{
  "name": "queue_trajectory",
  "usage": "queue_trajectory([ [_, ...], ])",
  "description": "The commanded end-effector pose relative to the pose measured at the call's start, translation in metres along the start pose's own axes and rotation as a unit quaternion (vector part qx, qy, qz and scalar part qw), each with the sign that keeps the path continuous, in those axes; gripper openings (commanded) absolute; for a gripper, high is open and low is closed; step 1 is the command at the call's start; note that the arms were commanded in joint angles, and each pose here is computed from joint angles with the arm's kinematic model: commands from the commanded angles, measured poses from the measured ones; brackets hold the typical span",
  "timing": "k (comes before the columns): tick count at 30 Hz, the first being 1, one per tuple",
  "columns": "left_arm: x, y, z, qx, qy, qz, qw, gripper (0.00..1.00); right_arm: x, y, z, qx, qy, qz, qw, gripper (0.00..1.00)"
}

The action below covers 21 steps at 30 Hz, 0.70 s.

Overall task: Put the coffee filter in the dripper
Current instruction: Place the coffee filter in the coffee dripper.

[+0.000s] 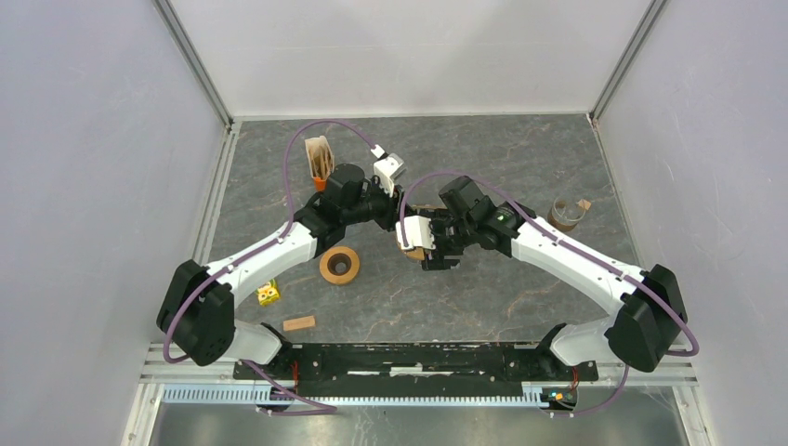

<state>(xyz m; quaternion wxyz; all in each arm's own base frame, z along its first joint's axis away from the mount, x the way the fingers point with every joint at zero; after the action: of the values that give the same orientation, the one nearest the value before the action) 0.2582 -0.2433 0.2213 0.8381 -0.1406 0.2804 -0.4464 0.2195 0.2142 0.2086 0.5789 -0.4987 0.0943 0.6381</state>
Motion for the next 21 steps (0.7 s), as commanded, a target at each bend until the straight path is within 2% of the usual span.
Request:
queue_trajectory([
  [1,-0.008,-0.001,0.021,0.056,-0.041,0.018,0.997,0.41,0.003,-0.004,0.004,-0.018,-0.006,-0.009,1.0,0.82],
  [11,-0.006,0.007,0.024,0.068,-0.043,0.045,0.996,0.57,0.014,0.007,0.004,-0.014,-0.004,-0.006,1.0,0.81],
  [21,0.006,0.015,0.017,0.083,-0.017,0.044,0.995,0.58,0.023,0.009,-0.001,-0.007,0.015,-0.01,1.0,0.81],
])
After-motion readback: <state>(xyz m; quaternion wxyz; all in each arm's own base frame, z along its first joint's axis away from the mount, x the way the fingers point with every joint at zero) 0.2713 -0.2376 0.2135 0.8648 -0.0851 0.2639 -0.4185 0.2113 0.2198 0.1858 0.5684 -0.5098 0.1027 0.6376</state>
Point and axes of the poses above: each gripper's point midway between its finger pads, its own x axis out along the fingers, its own y axis along the line the jaws close on, z = x × y, the point moved 8 cm from there along -x, back along the fingers, and after that the axes turned 15 degrees about -x, right-handed, at the moved point
